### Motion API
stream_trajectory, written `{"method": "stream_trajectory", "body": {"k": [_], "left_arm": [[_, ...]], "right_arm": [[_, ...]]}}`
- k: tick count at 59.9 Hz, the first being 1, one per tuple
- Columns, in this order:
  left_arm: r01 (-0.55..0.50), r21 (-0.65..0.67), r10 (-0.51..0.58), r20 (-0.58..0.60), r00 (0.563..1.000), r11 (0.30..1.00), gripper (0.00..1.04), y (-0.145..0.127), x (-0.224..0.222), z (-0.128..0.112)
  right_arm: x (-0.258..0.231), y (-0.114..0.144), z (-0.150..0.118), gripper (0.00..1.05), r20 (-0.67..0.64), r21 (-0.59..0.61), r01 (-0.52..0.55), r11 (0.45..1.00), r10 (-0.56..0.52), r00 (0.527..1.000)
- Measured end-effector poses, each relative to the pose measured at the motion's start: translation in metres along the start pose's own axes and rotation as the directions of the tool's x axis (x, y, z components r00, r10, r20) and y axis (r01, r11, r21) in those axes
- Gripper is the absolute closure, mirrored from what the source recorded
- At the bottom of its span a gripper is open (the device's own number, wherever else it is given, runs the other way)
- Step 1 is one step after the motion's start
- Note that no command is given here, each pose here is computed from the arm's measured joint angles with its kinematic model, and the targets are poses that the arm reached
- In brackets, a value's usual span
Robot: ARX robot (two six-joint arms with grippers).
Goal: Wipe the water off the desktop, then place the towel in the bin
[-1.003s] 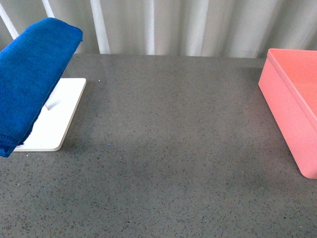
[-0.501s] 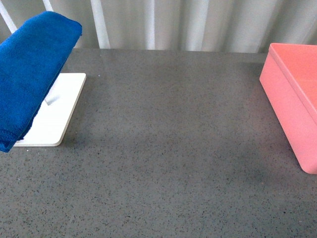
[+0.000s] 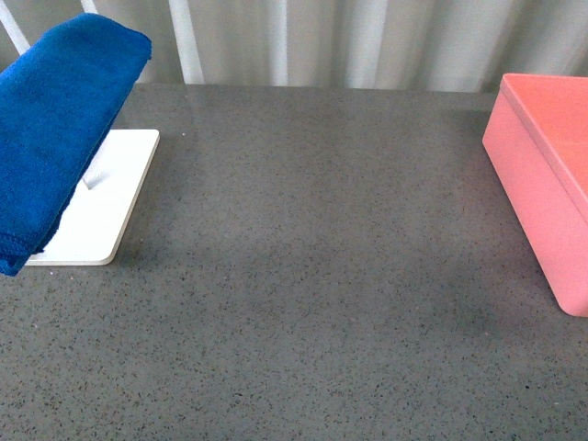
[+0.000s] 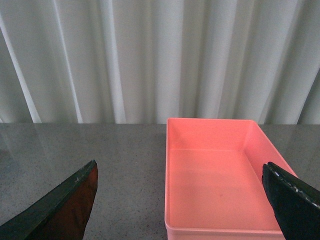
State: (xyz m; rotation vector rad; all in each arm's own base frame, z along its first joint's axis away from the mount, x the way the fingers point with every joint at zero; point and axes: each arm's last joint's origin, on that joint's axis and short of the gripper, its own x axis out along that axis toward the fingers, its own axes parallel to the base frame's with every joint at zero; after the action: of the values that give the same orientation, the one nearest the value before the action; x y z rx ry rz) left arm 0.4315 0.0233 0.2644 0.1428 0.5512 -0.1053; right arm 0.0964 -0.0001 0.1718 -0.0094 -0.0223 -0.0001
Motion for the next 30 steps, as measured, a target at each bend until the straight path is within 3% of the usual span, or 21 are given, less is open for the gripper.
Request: {"method": "stream_trajectory", "body": {"k": [30], "left_arm": [[-0.052, 0.06, 0.065, -0.232, 0.971, 0.997, 0.07, 0.001, 0.034, -0.044]], "right_arm": [[0.0, 0.0, 0.0, 0.07, 0.0, 0.0, 0.0, 1.0, 0.0, 1.0]]}}
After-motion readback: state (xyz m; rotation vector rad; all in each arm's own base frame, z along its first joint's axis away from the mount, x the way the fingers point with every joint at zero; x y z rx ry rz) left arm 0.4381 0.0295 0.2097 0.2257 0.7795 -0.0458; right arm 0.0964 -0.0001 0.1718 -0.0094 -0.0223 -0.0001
